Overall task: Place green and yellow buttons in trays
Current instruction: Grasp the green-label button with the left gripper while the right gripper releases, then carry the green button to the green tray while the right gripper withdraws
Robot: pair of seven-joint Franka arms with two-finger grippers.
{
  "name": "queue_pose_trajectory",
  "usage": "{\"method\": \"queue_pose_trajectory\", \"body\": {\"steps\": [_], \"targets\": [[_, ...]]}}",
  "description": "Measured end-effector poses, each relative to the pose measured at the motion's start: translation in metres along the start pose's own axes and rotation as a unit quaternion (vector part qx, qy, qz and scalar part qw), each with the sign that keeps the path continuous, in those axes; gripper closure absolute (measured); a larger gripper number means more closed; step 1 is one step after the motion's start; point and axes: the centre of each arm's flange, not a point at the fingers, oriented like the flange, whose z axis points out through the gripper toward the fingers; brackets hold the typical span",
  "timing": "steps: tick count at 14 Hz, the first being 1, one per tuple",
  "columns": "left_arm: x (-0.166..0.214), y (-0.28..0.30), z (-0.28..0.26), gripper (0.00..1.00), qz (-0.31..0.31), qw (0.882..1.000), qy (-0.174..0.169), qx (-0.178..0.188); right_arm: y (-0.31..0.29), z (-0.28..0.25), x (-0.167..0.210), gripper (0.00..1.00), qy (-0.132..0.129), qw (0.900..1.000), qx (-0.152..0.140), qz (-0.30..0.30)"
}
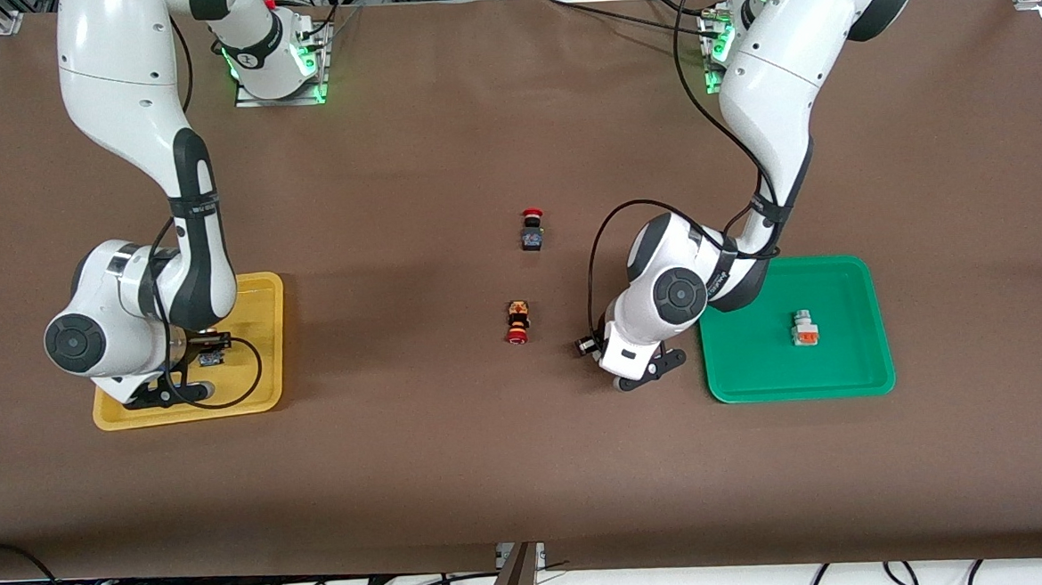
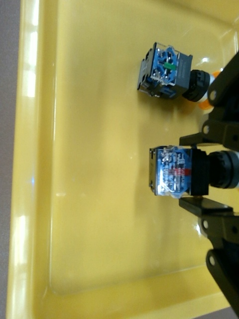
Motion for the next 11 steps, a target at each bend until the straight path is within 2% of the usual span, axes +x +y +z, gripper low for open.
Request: {"method": "queue_pose_trajectory", "body": {"steps": [5, 8, 11], "targets": [[0.017, -0.01, -0.014, 0.59, 0.022, 1.0, 0.005, 0.002, -0.01, -0.059, 0.011, 0.01, 0.034, 0.999, 0.011, -0.014], [0.039, -0.036, -0.081, 0.59, 0.078, 0.996, -0.033, 0.033, -0.008, -0.107, 0.015, 0.0, 0.03, 0.999, 0.027, -0.018], [0.073, -0.108, -0.166, 0.59, 0.129, 0.986, -0.079, 0.064, -0.002, -0.125, 0.015, 0.0, 0.033, 0.999, 0.032, -0.017]]}}
